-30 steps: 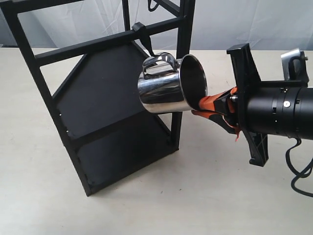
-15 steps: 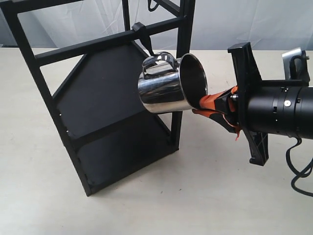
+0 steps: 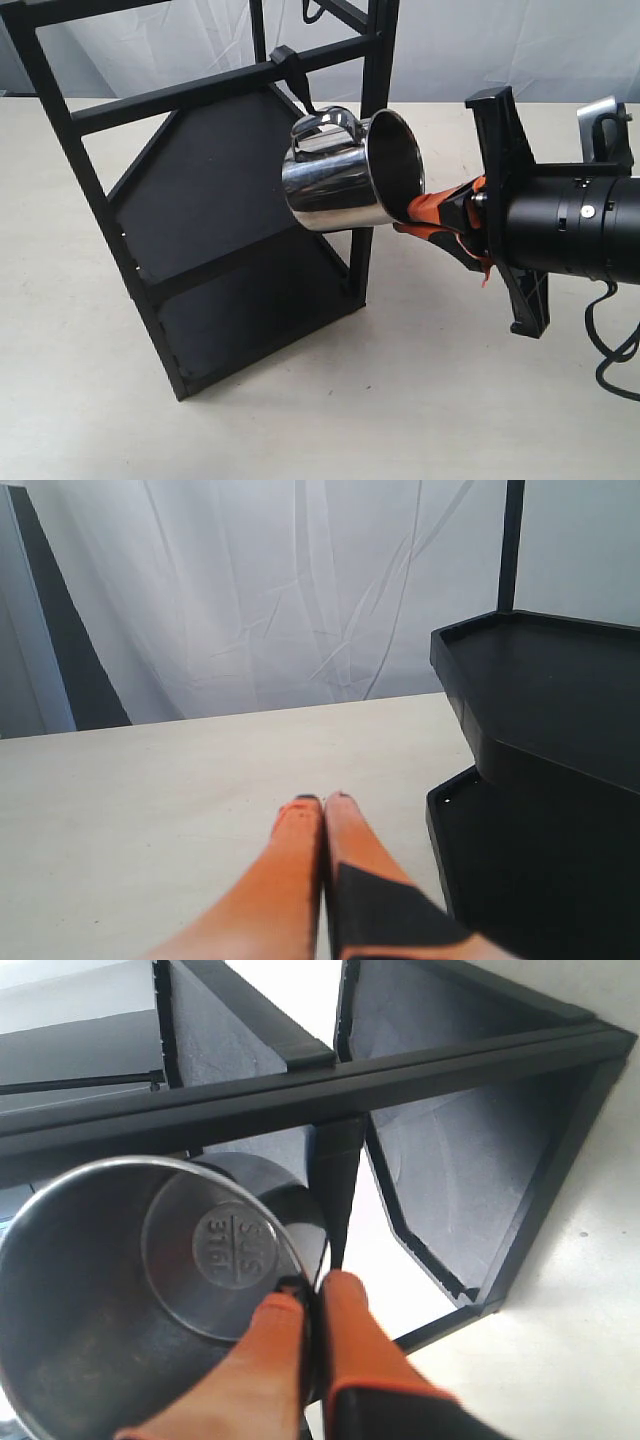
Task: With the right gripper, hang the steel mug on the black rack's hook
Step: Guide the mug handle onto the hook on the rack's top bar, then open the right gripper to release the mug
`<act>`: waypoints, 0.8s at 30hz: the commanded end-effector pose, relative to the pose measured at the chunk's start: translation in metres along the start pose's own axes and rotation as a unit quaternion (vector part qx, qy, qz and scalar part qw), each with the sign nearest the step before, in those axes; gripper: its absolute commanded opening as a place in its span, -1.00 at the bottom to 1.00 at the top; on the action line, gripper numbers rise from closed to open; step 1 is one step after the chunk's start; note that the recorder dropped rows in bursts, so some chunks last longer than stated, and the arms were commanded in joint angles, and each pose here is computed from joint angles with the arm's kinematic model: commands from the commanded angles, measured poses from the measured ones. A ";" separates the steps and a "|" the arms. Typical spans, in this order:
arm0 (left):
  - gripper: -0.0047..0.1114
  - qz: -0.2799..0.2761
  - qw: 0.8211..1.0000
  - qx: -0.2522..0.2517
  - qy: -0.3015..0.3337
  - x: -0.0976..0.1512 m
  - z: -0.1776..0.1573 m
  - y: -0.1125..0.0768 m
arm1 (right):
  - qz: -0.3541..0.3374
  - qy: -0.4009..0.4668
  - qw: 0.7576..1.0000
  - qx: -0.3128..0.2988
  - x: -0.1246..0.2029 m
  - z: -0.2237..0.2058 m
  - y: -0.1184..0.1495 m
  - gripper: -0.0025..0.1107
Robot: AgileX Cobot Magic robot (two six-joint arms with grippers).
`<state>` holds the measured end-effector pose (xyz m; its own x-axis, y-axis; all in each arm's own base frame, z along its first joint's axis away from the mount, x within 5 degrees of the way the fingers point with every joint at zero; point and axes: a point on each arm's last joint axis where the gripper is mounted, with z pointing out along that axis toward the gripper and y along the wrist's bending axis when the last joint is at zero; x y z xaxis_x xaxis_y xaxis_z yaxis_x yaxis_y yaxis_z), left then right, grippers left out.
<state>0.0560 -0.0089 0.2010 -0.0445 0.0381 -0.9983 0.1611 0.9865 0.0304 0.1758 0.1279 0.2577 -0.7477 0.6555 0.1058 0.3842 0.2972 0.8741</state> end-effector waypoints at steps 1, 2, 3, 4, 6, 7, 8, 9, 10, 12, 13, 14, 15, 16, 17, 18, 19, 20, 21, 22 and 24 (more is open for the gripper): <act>-0.89 -0.001 1.000 0.002 -0.005 -0.001 0.000 0.000 | -0.008 -0.019 1.000 0.005 -0.004 -0.001 -0.004 -0.97; -0.89 -0.001 1.000 0.002 -0.005 -0.001 0.000 0.000 | -0.008 -0.019 1.000 0.005 -0.004 -0.001 -0.004 -0.97; -0.89 -0.001 1.000 0.002 -0.005 -0.001 0.000 0.000 | -0.008 -0.018 1.000 0.005 -0.004 -0.001 -0.004 -0.97; -0.89 -0.001 1.000 0.002 -0.005 -0.001 0.000 0.000 | -0.006 -0.018 1.000 0.005 -0.004 -0.001 -0.004 -0.97; -0.89 -0.001 1.000 0.002 -0.005 -0.001 0.000 0.000 | -0.003 -0.018 1.000 0.004 -0.004 -0.001 -0.004 -0.97; -0.89 -0.001 1.000 0.002 -0.005 -0.001 0.000 0.000 | -0.003 -0.018 1.000 0.004 -0.004 -0.001 -0.004 -0.97; -0.89 -0.001 1.000 0.002 -0.005 -0.001 0.000 0.000 | -0.007 -0.018 1.000 0.005 -0.004 -0.001 -0.004 -0.97; -0.89 -0.001 1.000 0.002 -0.005 -0.001 0.000 0.000 | -0.010 -0.019 1.000 0.006 -0.004 -0.001 -0.004 -0.93; -0.89 -0.001 1.000 0.002 -0.005 -0.001 0.000 0.000 | -0.012 -0.019 1.000 0.007 -0.004 -0.001 -0.004 -0.72; -0.89 -0.001 1.000 0.002 -0.005 -0.001 0.000 0.000 | -0.012 -0.017 1.000 0.007 -0.003 -0.001 -0.004 -0.30; -0.89 -0.001 1.000 0.002 -0.005 -0.001 0.000 0.000 | -0.012 -0.015 1.000 0.007 -0.003 -0.001 -0.004 -0.13; -0.89 -0.001 1.000 0.002 -0.005 -0.001 0.000 0.000 | -0.012 -0.015 1.000 0.006 -0.003 -0.001 -0.004 -0.07; -0.89 -0.001 1.000 0.002 -0.005 -0.001 0.000 0.000 | -0.012 -0.016 1.000 0.004 -0.003 -0.001 -0.003 -0.07; -0.89 -0.001 1.000 0.002 -0.005 -0.001 0.000 0.000 | -0.012 -0.016 1.000 0.004 -0.003 -0.001 -0.003 -0.07; -0.89 -0.001 1.000 0.002 -0.005 -0.001 0.000 0.000 | -0.012 -0.017 1.000 0.003 -0.003 -0.002 -0.003 -0.07; -0.89 -0.001 1.000 0.002 -0.005 -0.001 0.000 0.000 | -0.013 -0.017 1.000 0.002 -0.003 -0.002 -0.003 -0.07; -0.89 -0.001 1.000 0.002 -0.005 -0.001 0.000 0.000 | -0.014 -0.017 1.000 -0.001 -0.002 -0.004 -0.002 -0.07; -0.89 -0.001 1.000 0.002 -0.005 -0.001 0.000 0.000 | -0.017 -0.016 1.000 -0.002 -0.002 -0.005 -0.001 -0.07; -0.89 -0.001 1.000 0.002 -0.005 -0.001 0.000 0.000 | -0.023 -0.024 0.999 -0.009 -0.002 -0.008 0.000 -0.07; -0.89 -0.001 1.000 0.002 -0.005 -0.001 0.000 0.000 | -0.027 -0.033 0.999 -0.014 -0.002 -0.011 0.002 -0.07; -0.89 -0.001 1.000 0.002 -0.005 -0.001 0.000 0.000 | -0.042 -0.046 0.998 -0.024 -0.003 -0.016 0.004 -0.07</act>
<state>0.0560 -0.0089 0.2010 -0.0445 0.0381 -0.9983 0.1611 0.9865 0.0304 0.1725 0.1217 0.2633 -0.7354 0.6761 0.0452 0.3384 0.3086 0.8889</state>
